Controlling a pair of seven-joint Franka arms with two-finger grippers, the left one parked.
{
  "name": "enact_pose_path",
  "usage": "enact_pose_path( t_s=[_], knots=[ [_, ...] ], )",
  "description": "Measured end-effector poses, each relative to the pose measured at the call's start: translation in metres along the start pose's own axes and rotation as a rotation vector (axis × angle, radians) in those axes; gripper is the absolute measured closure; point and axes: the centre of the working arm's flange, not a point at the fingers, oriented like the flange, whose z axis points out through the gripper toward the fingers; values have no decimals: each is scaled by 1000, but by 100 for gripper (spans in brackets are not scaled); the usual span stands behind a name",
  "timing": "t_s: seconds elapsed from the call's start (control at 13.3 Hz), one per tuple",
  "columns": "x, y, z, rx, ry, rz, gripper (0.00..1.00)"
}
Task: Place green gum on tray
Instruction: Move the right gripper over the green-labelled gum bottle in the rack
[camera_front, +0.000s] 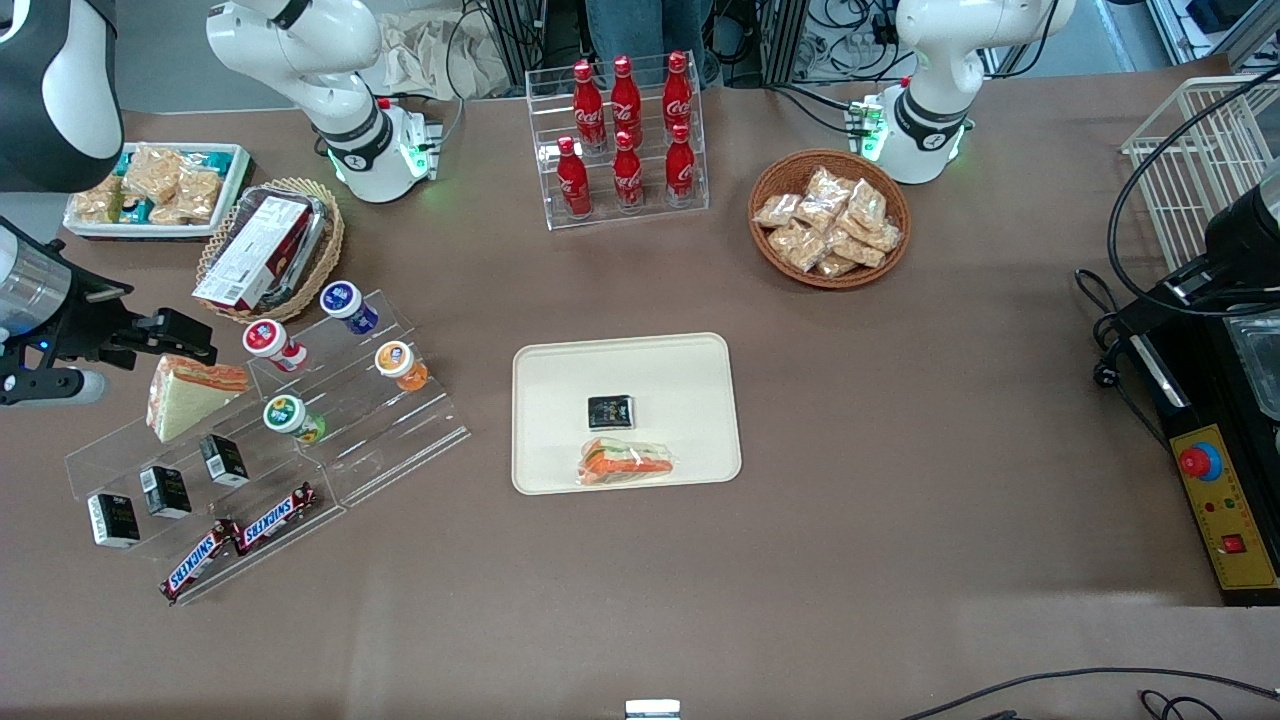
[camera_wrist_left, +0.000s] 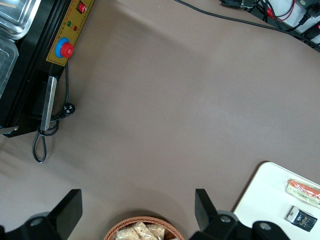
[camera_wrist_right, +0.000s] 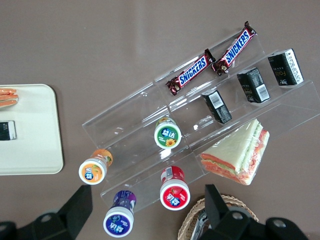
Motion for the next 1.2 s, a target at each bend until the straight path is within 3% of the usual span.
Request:
enact_pose_path(
  t_s=[0.38,0.75,1.2],
  knots=[
    [1,0,0,0,6,-1,0],
    [12,9,0,-6,74,-133,0],
    [33,32,49,-6,43,-216,0]
  ],
)
